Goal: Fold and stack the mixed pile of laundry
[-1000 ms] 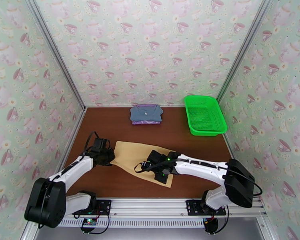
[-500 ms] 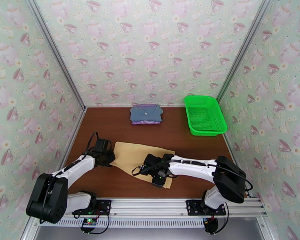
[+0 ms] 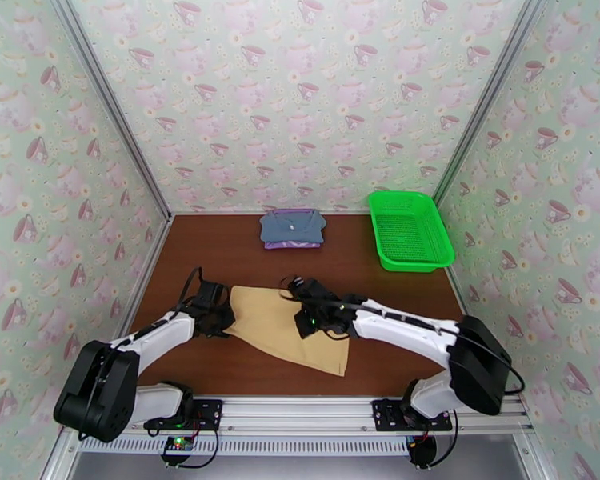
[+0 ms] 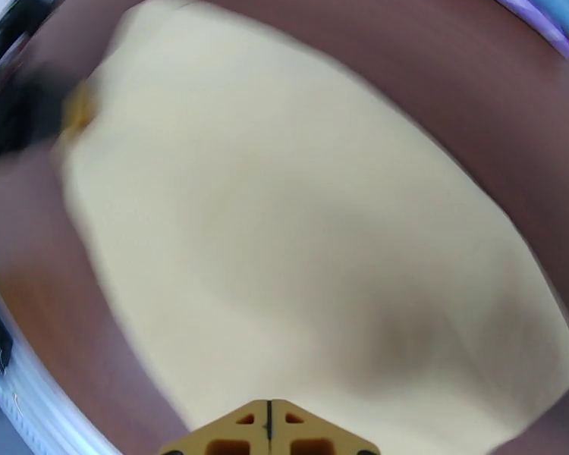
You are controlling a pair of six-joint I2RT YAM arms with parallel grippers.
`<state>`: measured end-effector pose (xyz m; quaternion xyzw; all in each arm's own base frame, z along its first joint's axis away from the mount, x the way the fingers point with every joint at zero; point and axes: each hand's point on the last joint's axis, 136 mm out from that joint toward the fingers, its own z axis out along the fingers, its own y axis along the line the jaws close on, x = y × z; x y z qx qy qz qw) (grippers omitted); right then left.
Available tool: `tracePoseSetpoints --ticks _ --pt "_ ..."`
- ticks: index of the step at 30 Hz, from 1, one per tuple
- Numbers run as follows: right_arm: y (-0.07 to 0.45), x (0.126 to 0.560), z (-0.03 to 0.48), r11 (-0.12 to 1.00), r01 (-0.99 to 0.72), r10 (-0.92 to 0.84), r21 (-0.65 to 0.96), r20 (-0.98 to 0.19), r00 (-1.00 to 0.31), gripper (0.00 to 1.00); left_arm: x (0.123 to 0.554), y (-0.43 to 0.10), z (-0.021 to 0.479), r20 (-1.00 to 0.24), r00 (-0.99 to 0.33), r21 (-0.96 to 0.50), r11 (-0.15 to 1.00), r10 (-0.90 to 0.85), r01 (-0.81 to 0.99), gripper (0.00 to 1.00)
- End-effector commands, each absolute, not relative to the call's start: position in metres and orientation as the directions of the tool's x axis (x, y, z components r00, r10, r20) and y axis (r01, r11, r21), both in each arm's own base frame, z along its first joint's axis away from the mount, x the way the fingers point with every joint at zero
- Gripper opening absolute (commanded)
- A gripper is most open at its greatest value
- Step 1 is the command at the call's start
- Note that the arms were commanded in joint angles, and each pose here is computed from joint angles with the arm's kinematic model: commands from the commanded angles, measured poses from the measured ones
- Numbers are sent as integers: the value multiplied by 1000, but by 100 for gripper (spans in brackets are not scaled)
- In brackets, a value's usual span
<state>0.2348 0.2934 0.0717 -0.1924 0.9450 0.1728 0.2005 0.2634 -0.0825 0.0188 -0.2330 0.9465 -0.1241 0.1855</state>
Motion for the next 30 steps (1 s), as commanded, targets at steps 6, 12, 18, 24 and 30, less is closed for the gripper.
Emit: tracePoseSetpoints --ticks 6,12,18,24,30 --pt "247 223 2 942 -18 51 335 -196 -979 0 237 -76 -2 -258 -810 -265 845 -527 -465 0" --pt "211 260 0 969 -26 25 247 -203 -979 0 225 -79 -10 -252 -783 -290 816 -569 -500 0" --pt "208 279 17 970 -123 -80 211 -199 -977 0 225 -90 0 -293 -762 -310 811 -577 -496 0" --pt "236 253 53 898 -209 -129 387 -222 -966 0 224 -70 27 -384 -713 -285 810 -587 -513 0" --pt "300 260 91 737 -276 -133 618 -268 -954 0 231 -70 45 -413 -699 -314 812 -583 -492 0"
